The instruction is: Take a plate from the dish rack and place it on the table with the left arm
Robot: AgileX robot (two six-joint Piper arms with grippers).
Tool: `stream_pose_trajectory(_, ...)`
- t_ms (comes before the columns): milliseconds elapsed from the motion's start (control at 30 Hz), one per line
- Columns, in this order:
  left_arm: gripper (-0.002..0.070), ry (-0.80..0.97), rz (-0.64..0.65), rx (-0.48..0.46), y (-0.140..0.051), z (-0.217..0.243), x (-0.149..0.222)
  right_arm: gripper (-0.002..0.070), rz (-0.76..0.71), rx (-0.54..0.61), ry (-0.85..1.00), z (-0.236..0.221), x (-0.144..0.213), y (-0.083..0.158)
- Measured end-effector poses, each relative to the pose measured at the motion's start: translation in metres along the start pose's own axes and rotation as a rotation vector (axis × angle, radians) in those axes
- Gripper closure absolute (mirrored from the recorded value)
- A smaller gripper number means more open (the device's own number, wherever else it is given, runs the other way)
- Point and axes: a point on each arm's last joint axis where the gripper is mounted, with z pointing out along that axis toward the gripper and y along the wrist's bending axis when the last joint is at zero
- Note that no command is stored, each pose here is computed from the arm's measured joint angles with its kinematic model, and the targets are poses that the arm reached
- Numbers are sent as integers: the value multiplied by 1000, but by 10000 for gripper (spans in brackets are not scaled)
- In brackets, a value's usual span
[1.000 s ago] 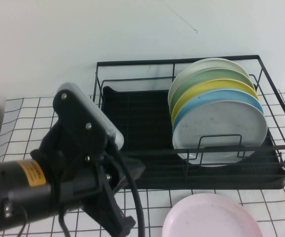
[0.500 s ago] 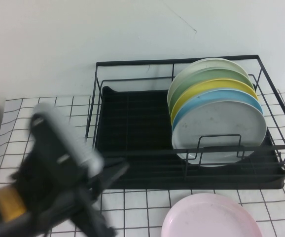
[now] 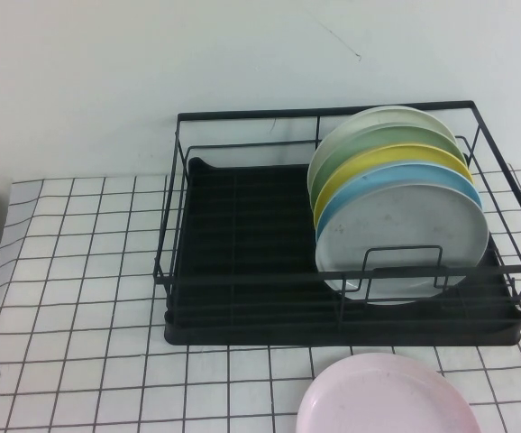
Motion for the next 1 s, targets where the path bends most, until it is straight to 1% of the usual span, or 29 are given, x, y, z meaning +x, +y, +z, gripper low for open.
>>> stream_pose_trajectory(67,676,7,-4,-73,5,-6,8,678,0,0,0,0,0,0)
stream_pose_trajectory(200,676,8,-24,-203,12,-15,10,678,0,0,0,0,0,0)
stream_pose_trajectory(267,676,31,-24,-252,14,-18,13,678,0,0,0,0,0,0)
stream_pose_trajectory(367,676,84,-31,-291,14,-22,19,678,0,0,0,0,0,0)
stream_pose_trajectory(433,676,142,-41,-294,14,-23,25,678,0,0,0,0,0,0)
stream_pose_trajectory(633,676,318,-68,-264,10,-26,40,678,0,0,0,0,0,0)
stream_pose_trajectory(1000,676,335,-75,-262,9,-26,41,678,0,0,0,0,0,0)
